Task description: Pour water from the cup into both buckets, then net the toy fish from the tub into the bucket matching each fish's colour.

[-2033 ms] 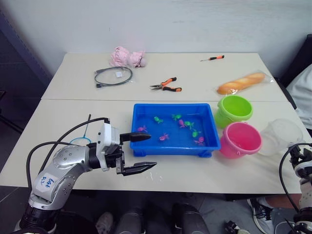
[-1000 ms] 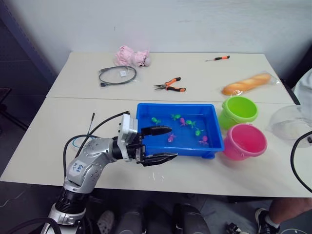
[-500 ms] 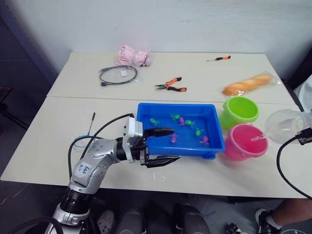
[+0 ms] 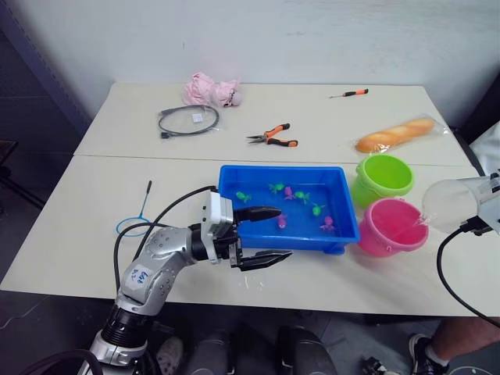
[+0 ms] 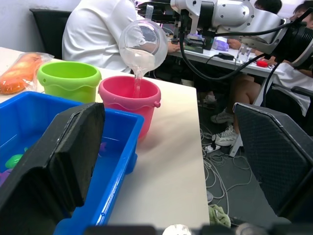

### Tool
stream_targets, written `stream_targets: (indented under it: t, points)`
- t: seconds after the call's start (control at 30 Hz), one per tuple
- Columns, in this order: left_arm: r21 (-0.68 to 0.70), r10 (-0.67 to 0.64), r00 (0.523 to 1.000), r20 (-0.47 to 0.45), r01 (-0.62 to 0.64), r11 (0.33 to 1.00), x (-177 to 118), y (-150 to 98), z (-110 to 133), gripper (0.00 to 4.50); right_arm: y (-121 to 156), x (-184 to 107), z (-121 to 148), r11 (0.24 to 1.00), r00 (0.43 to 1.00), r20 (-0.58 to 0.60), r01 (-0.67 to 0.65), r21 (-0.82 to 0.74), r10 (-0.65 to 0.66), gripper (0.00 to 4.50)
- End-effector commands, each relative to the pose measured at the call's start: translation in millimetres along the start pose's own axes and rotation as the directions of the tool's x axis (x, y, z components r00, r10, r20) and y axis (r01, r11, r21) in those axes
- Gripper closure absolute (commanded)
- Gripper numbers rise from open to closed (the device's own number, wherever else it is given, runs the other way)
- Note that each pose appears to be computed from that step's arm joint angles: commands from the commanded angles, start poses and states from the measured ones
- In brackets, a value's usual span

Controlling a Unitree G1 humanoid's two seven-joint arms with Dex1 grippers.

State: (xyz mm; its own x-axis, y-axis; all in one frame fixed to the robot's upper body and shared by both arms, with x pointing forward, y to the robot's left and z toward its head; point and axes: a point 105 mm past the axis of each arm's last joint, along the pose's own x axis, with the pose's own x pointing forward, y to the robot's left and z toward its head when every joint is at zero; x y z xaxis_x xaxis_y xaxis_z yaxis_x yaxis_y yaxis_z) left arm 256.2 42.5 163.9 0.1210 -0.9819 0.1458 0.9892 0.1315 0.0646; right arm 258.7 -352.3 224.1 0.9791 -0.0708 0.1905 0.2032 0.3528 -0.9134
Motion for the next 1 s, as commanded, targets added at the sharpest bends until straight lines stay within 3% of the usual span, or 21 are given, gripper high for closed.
stream_targets:
  t: [0.03,0.3,0.4,0.43,0.53,0.73,0.87,1.0]
  points:
    - [0.044,-0.013,1.0,0.025,0.012,0.999,2.9,-5.2,8.6,0.0,-12.4,-1.4,8.5,0.996,0.996,0.045,0.076,-0.038,-0.074,4.44]
    - [0.052,-0.003,1.0,0.02,0.002,0.999,2.1,-3.8,8.9,0.0,-12.0,2.7,15.8,0.996,0.993,0.082,0.088,-0.021,-0.086,4.44]
    - [0.053,0.002,1.0,0.017,-0.003,0.999,0.4,-3.7,8.7,0.0,-9.4,4.1,11.6,0.996,0.994,0.059,0.086,0.03,-0.088,4.44]
    - [0.053,0.005,1.0,0.014,-0.006,0.999,-0.8,-3.6,8.6,0.0,-8.5,4.9,6.8,0.989,0.995,0.028,0.096,0.111,-0.1,4.44]
    - [0.057,0.015,1.0,0.006,-0.016,0.998,-3.9,-2.8,8.3,0.0,-3.2,7.1,-3.9,0.913,0.992,-0.052,0.125,0.388,-0.114,4.44]
    - [0.067,0.05,0.999,-0.013,-0.049,0.997,-14.7,2.1,8.6,0.0,-8.9,12.4,-18.8,0.679,0.977,-0.189,0.202,0.706,-0.095,4.44]
    - [0.074,0.095,0.995,-0.008,-0.094,0.993,-23.2,9.0,12.4,0.0,-22.9,22.3,-21.3,0.575,0.968,-0.236,0.241,0.782,-0.086,4.44]
    - [0.047,0.171,0.984,0.047,-0.173,0.984,-26.6,21.1,24.6,0.0,-35.6,37.2,-34.8,0.586,0.924,-0.38,0.334,0.738,-0.049,4.44]
